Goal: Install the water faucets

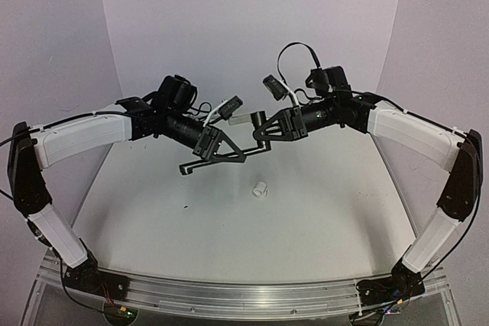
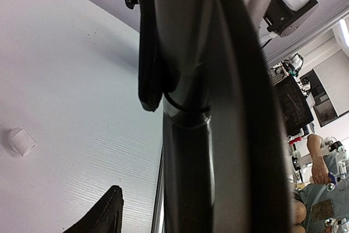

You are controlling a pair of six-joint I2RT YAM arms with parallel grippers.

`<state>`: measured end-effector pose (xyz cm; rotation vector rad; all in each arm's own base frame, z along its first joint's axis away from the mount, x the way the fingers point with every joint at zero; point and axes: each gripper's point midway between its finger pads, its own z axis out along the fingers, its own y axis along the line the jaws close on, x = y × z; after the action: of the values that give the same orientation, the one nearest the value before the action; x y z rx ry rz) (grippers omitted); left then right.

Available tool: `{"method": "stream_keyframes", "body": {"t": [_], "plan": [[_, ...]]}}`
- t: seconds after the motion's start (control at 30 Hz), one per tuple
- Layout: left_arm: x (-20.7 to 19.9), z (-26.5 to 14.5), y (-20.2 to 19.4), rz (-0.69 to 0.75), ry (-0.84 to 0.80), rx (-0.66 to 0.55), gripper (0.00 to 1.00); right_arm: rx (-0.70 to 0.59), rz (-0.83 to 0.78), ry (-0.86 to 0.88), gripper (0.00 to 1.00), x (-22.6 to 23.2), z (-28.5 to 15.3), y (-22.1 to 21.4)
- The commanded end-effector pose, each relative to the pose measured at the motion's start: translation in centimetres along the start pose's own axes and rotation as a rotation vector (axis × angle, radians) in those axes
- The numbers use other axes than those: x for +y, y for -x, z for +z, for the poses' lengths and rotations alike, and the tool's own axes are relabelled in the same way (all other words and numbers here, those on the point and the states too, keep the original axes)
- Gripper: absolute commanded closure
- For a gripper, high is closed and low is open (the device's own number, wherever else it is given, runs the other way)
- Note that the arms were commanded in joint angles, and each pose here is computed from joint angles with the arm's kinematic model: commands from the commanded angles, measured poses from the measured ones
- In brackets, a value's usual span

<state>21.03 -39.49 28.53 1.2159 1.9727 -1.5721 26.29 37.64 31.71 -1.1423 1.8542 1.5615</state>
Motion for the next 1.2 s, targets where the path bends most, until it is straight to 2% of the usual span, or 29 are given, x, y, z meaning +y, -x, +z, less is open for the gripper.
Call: {"method": "stream_keyframes", "body": {"t": [0.0,0.17,0.33,0.43,0.5,0.57,0.73,0.8,1.03,1.17], "plan": [[-1.0,0.0,1.0,0.048,-0.04,-0.005,0.48,-0.085,-0.162,0.066,1.0,4.2,-1.6,3.5],[-1.9,-0.3,1.2,0.071,-0.071,-0.02,0.63,-0.083,-0.158,0.059,1.0,3.8,-1.5,3.3],[-2.6,-0.6,1.3,0.096,-0.083,-0.036,0.82,-0.081,-0.151,0.049,1.0,3.4,-1.4,3.1],[-2.9,-0.8,1.2,0.1,-0.085,-0.039,0.98,-0.081,-0.147,0.04,1.0,3.2,-1.4,3.0],[-3.0,-0.9,1.1,0.104,-0.084,-0.036,1.0,-0.083,-0.145,0.029,0.96,3.0,-1.3,3.0],[-2.9,-1.0,1.0,0.105,-0.071,-0.033,1.0,-0.085,-0.147,0.022,0.81,2.9,-1.3,3.1],[-2.4,-1.2,0.3,0.102,-0.033,-0.015,1.0,-0.1,-0.162,-0.013,0.2,2.6,-1.6,3.7],[-2.0,-1.4,0.0,0.095,-0.011,-0.014,1.0,-0.117,-0.176,-0.043,0.04,2.4,-2.3,4.3],[-0.2,-2.4,-0.9,0.024,0.073,-0.028,1.0,-0.204,-0.17,-0.208,0.02,-0.9,-7.0,6.4],[1.1,-3.9,-0.7,-0.032,0.159,-0.079,1.0,-0.214,-0.125,-0.352,0.02,-5.0,-10.6,6.2]]}}
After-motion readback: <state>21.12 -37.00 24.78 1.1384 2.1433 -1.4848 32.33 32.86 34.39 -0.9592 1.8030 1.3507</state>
